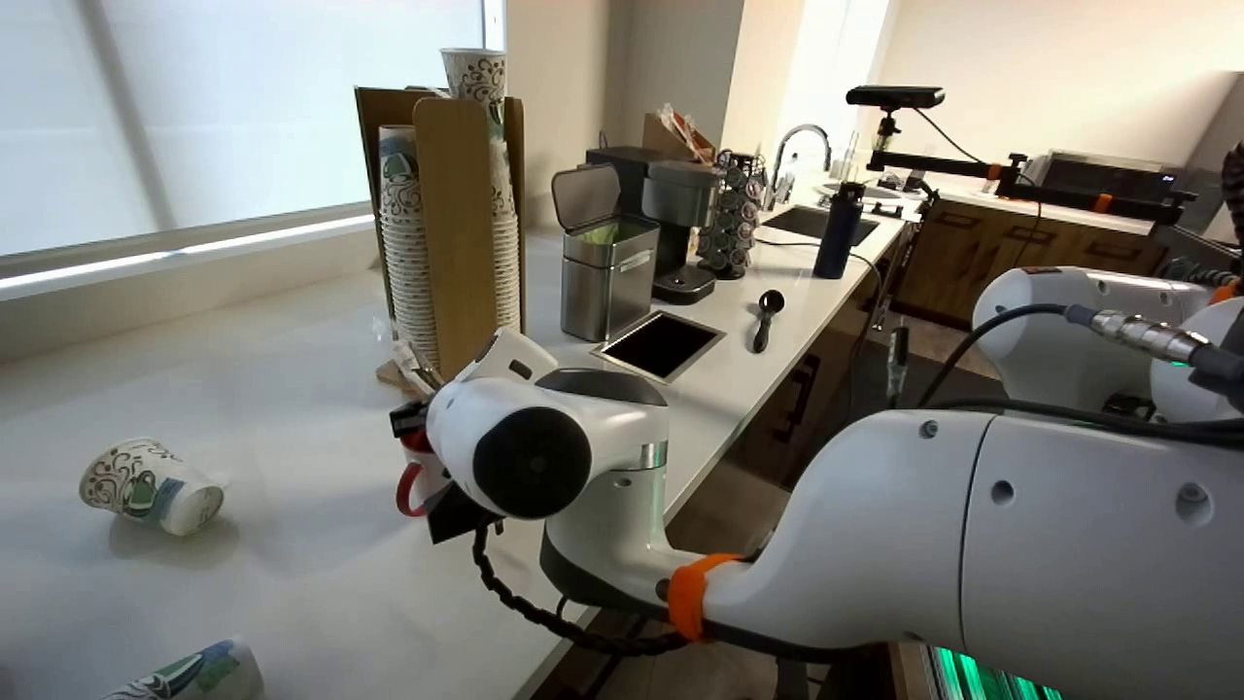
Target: Place the clear plastic with cutlery inside it into the white and red mug.
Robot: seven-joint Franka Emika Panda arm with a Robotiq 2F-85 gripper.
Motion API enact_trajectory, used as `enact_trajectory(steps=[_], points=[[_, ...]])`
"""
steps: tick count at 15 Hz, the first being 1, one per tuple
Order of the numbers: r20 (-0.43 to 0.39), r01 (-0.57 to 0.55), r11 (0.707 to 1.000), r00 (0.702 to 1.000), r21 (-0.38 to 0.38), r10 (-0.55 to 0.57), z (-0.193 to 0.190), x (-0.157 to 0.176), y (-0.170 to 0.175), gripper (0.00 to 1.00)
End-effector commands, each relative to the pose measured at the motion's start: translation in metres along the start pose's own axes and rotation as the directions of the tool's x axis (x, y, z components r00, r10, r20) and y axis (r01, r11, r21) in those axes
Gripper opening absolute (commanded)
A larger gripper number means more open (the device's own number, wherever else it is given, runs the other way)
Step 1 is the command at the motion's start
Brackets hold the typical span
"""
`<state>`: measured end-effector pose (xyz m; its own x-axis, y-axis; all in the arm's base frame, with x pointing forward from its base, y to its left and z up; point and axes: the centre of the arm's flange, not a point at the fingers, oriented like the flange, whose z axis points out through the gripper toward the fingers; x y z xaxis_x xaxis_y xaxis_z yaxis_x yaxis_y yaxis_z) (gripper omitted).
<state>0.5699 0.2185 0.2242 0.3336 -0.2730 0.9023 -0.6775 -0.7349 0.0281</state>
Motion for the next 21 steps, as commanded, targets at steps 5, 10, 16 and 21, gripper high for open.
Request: enact_trajectory(steps=[5,10,16,21], points=[[-0.021,-0.001,1.000,1.000,-0.003,0.001,-0.010,-0.005,0.002,0.92],[-0.010,-0.019,1.000,1.000,0.013,0.020,-0.013,-0.005,0.002,1.00],[-0.019,-0.081,0.995,0.996,0.057,0.082,0.006,0.013,0.004,1.00],[-0.018,-0.096,0.992,0.995,0.080,0.098,0.032,0.026,-0.002,1.00]])
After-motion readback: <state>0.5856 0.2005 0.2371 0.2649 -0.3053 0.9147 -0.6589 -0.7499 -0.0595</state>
